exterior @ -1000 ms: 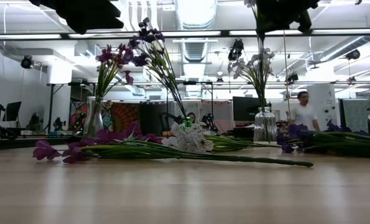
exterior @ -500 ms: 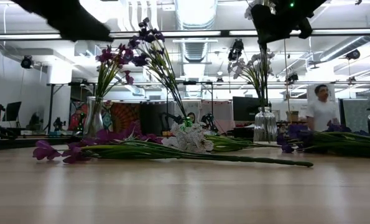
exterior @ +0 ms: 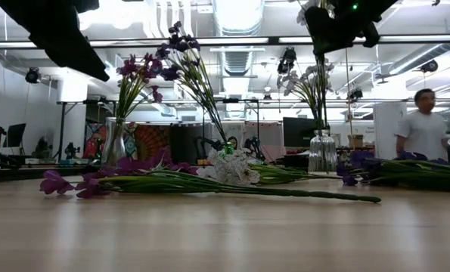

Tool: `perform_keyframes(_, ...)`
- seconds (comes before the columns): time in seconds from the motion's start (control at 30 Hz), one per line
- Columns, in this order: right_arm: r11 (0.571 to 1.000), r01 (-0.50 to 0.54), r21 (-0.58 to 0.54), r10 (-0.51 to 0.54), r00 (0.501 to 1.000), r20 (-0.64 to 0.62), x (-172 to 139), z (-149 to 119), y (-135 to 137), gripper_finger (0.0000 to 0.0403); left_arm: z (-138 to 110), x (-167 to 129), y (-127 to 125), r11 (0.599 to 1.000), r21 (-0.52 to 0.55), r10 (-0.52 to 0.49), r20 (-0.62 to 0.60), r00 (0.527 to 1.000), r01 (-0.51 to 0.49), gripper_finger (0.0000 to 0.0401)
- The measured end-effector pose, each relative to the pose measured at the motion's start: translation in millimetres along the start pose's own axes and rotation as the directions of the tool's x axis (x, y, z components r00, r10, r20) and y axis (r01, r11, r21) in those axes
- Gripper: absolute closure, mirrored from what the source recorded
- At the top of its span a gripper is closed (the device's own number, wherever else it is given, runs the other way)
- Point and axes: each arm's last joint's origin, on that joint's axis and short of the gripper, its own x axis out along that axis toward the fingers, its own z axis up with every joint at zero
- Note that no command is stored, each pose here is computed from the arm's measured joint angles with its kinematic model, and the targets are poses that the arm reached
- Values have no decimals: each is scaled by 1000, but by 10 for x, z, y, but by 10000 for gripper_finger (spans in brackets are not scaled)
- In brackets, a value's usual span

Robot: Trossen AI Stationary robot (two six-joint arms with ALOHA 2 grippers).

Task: Sort flowers into vase by color
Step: Put the left white flowers into the right transparent flower vase

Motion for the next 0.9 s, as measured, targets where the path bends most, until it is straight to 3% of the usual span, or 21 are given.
perform_keyframes(0.5,999,7,47,-8,1000,21,14,18,12,380,10,0,13,999,5,45,31,999,-45,191)
perform_keyframes(0.9,999,36,0,-36,999,-20,171,-90,137,380,8,1,15,999,6,50,33,998,-51,191)
